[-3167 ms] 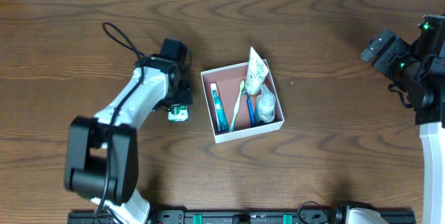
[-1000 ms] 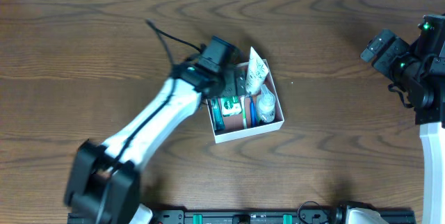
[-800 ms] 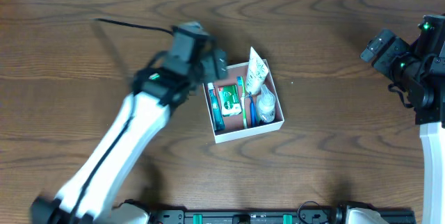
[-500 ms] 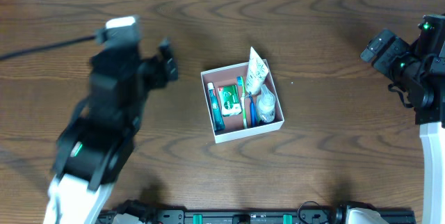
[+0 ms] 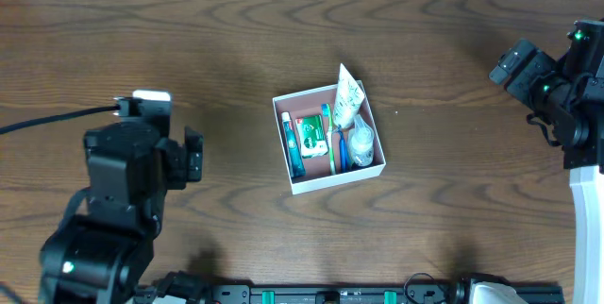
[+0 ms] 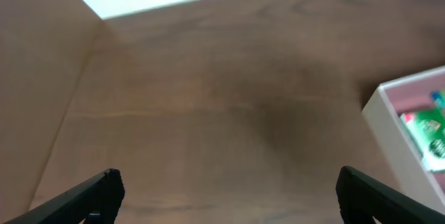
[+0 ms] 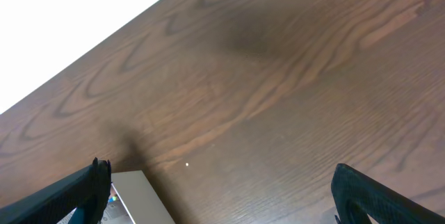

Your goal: Pack container

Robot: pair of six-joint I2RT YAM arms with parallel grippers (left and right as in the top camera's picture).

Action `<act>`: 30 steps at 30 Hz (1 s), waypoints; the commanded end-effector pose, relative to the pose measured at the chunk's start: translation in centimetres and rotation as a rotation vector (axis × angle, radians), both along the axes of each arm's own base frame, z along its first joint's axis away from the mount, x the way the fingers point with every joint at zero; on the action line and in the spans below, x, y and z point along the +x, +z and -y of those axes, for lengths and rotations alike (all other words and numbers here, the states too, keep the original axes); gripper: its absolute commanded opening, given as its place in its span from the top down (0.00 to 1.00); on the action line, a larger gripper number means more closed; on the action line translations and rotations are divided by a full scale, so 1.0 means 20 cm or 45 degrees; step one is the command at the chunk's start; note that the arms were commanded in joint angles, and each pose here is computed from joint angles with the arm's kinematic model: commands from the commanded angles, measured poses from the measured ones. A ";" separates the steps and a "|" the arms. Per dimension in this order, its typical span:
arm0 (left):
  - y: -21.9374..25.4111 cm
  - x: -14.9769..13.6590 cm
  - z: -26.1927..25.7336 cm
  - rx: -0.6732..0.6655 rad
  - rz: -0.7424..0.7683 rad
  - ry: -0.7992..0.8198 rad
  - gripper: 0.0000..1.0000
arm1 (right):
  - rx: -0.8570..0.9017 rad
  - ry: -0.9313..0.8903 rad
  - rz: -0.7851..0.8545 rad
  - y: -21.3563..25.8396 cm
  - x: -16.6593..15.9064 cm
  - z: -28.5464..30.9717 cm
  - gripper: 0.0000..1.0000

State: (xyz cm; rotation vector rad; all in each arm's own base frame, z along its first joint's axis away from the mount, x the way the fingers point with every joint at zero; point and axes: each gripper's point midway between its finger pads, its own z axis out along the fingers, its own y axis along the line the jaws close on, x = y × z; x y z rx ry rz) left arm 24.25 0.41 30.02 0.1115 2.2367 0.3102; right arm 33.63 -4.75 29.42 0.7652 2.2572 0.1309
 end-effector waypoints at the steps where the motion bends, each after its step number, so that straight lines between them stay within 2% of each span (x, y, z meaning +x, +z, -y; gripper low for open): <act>1: -0.12 0.00 -0.02 0.041 -0.067 -0.003 0.02 | 0.009 -0.016 0.014 0.02 0.00 0.01 0.01; 6: -0.29 0.00 -0.04 -0.086 0.001 0.002 0.02 | 0.009 -0.016 0.014 0.02 0.00 0.01 0.01; 12: -0.54 -0.10 -0.05 -0.222 0.094 -0.003 0.02 | 0.009 -0.016 0.014 0.02 0.00 0.01 0.01; 20: -0.80 -0.22 -0.06 -0.235 0.150 0.004 0.02 | 0.009 -0.016 0.014 0.02 0.00 0.01 0.01; 30: -1.08 -0.25 -0.04 -0.259 0.097 -0.004 0.02 | 0.009 -0.016 0.014 0.02 0.00 0.01 0.01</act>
